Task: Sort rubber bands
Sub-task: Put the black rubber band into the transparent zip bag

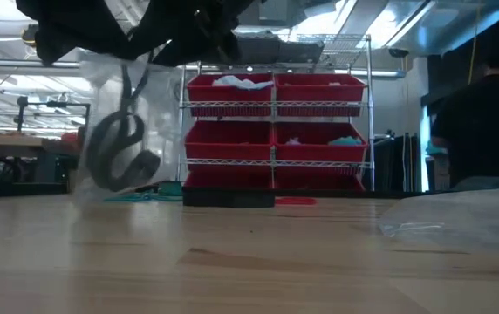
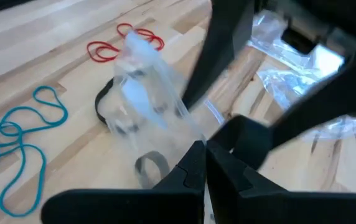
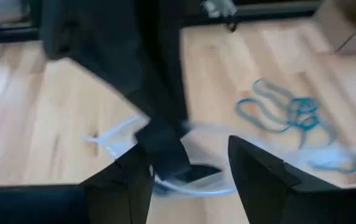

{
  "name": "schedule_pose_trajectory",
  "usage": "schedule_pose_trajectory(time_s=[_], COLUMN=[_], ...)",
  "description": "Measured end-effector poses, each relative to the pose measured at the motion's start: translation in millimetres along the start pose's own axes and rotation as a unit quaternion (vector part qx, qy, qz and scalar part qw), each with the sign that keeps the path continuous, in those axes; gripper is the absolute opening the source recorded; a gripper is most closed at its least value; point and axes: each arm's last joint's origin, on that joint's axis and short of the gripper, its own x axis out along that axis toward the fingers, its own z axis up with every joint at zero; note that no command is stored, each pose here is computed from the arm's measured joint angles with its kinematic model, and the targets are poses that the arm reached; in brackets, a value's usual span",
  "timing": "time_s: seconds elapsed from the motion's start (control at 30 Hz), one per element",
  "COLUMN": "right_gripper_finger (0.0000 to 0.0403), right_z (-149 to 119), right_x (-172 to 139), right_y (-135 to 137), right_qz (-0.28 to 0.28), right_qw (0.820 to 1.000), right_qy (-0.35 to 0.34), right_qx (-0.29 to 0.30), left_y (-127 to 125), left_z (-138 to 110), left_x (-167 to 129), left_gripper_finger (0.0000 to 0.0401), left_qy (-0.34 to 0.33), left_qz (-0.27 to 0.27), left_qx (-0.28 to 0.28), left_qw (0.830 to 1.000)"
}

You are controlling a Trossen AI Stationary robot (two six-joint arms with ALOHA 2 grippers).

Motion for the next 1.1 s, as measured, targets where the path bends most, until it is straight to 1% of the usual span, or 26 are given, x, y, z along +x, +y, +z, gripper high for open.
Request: schedule_pose_trajectory(time_s=[0.07, 0.23, 0.33, 0.43, 0.57, 0.67, 0.7, 0.77, 0.87, 0.97, 1.03, 1.1], right_gripper_finger=[0.0192, 0.0192, 0.0192, 0.0192, 0.0192, 0.0192, 0.0192, 0.0192, 0.0192, 0.0192, 0.0192, 0.0192], right_z=[1, -2, 4, 8, 2, 2, 3, 9, 13, 9, 3, -2], right_x=[1, -2, -13, -16, -14, -17, -18, -24, -29, -32, -35, -36], right_y=[-3, -5, -3, -3, -5, -6, -6, -5, -5, -3, -2, -3], right_qz=[-0.012, -0.02, -0.023, -0.022, -0.033, -0.051, -0.048, -0.022, -0.002, -0.002, -0.011, -0.018], right_qw=[1.0, 1.0, 1.0, 1.0, 0.999, 0.999, 0.999, 1.0, 1.0, 1.0, 0.998, 0.996], right_qy=[-0.002, 0.016, 0.0, -0.012, 0.013, 0.015, 0.012, -0.003, -0.007, 0.018, 0.045, 0.068], right_qx=[-0.008, -0.016, -0.015, -0.01, -0.008, 0.0, 0.002, 0.002, 0.0, -0.021, -0.043, -0.057], left_y=[0, 1, 1, 1, 1, 0, 0, 0, 2, 3, 4, -1], left_z=[-1, -1, -1, 0, -1, -2, -2, -2, -3, -4, -5, 0], left_x=[0, 0, 0, 1, 0, -1, -1, -1, -1, -1, -3, -7], left_gripper_finger=[0.0, 0.0, 0.0, 0.0, 0.0, 0.0, 0.0, 0.0, 0.0, 0.0, 0.0, 0.0], left_qy=[0.002, 0.005, 0.005, 0.003, 0.007, 0.016, 0.018, 0.019, 0.022, 0.025, 0.027, 0.029], left_qz=[0.002, 0.005, 0.005, 0.004, 0.003, -0.003, -0.004, -0.004, 0.003, 0.008, 0.009, -0.003], left_qx=[0.0, -0.01, -0.011, -0.021, -0.033, -0.042, -0.044, -0.045, -0.039, -0.044, -0.045, -0.053], left_qw=[1.0, 1.0, 1.0, 1.0, 0.999, 0.999, 0.999, 0.999, 0.999, 0.999, 0.999, 0.998])
